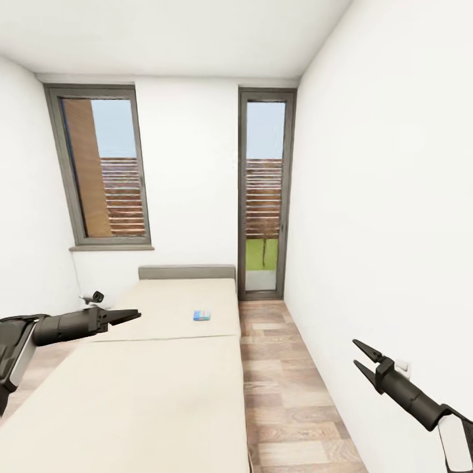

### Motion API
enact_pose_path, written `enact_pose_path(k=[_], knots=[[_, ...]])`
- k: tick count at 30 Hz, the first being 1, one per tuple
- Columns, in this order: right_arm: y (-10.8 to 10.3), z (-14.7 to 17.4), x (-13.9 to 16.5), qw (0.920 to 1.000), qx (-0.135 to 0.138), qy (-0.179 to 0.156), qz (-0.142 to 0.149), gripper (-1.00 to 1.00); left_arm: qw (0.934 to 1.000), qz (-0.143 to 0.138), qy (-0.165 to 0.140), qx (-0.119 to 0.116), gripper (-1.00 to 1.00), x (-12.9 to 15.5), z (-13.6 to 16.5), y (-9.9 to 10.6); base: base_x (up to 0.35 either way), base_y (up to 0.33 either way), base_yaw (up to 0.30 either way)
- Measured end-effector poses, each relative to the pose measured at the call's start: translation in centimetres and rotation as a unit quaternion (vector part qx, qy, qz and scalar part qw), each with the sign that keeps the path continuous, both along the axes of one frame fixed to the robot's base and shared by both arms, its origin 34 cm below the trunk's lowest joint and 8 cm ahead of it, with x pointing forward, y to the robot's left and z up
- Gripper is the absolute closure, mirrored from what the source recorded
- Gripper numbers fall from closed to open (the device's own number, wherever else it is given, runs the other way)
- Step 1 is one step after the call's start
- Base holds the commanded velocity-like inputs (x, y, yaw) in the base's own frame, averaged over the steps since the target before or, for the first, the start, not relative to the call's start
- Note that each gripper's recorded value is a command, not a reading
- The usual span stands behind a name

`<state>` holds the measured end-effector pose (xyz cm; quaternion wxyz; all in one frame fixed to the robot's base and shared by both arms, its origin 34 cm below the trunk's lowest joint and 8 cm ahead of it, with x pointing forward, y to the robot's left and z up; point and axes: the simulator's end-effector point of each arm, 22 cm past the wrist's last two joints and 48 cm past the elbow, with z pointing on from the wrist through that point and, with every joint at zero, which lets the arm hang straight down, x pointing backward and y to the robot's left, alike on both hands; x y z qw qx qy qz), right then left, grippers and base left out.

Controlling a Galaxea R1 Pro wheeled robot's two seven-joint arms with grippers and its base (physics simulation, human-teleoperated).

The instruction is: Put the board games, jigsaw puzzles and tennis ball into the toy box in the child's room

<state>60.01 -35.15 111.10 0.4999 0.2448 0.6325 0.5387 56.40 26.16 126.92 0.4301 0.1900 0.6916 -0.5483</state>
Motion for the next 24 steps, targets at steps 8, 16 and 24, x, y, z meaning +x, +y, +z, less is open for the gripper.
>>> enact_pose_path(k=[8,16,24], knots=[[0.3,-0.2,0.1,1.0000,-0.003,0.002,0.004,-1.00,1.0000,0.001,0.002,0.000,-1.00,0.1,-0.2,0.0,0.150,-0.199,0.269],[1.8,-0.4,0.5,0.9995,-0.019,0.004,0.023,-1.00,1.0000,0.001,0.005,0.000,-1.00,0.3,-0.4,0.0,0.155,-0.255,0.276],[2.1,-0.6,0.6,0.9994,-0.022,0.007,0.027,-1.00,1.0000,0.000,0.006,0.000,-1.00,0.4,-0.6,0.0,0.029,-0.132,0.276]])
